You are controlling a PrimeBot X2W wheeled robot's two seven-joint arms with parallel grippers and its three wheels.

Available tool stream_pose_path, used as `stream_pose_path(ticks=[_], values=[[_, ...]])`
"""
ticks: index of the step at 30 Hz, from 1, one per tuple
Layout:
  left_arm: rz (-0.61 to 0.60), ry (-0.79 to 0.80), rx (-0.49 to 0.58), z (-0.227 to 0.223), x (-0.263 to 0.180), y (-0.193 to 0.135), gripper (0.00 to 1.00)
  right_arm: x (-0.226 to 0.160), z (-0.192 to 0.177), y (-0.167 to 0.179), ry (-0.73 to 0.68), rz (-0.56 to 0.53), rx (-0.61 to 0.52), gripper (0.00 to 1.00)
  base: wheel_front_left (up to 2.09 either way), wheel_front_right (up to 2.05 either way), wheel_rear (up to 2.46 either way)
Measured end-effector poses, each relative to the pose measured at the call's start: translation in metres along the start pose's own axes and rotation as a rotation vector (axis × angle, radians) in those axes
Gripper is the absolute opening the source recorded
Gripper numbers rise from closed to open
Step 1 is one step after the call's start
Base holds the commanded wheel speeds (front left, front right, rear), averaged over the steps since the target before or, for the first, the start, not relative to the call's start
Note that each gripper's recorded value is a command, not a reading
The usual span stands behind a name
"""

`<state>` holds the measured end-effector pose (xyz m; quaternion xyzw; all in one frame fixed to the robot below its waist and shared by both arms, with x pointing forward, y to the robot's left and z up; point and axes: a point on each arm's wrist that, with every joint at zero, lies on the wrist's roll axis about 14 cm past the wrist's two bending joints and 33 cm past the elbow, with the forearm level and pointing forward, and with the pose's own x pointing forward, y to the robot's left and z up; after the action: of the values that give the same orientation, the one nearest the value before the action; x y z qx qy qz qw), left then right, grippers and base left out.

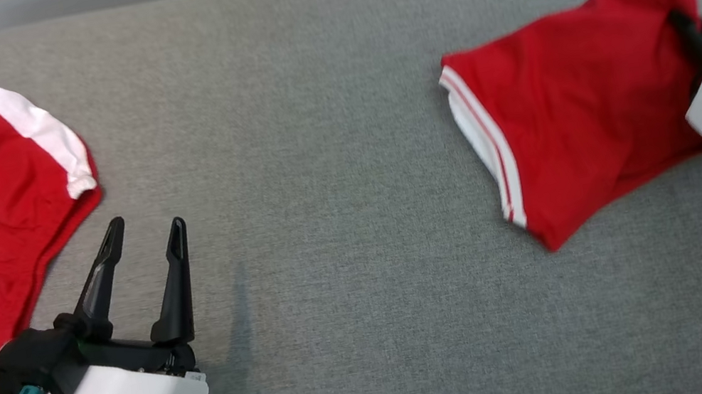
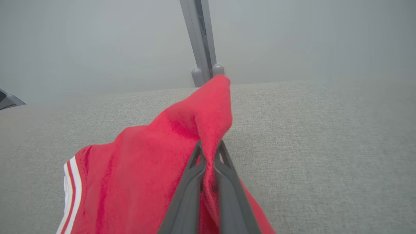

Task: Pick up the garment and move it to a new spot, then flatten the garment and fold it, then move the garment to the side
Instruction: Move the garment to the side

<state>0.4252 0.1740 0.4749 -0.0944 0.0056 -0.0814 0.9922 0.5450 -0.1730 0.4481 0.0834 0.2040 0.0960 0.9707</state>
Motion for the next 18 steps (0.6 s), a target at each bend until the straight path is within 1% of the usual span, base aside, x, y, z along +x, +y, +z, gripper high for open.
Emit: stream_pose_path(ticks=[4,13,17,18], values=[[-0.040,0.028,-0.001,-0.014,0.017,-0.005,1.00,0.013,0.017,-0.031,-0.029,-0.065,-0.052,0.00,0.00,0.00,0.00],[-0.099,0.073,-0.007,-0.045,0.049,-0.009,1.00,0.033,0.040,-0.098,-0.062,-0.214,-0.113,0.00,0.00,0.00,0.00],[-0.110,0.094,-0.009,-0.057,0.055,-0.008,1.00,0.039,0.048,-0.122,-0.058,-0.276,-0.157,0.00,0.00,0.00,0.00],[-0.117,0.092,-0.006,-0.059,0.060,-0.008,1.00,0.041,0.050,-0.133,-0.049,-0.309,-0.174,0.00,0.00,0.00,0.00]])
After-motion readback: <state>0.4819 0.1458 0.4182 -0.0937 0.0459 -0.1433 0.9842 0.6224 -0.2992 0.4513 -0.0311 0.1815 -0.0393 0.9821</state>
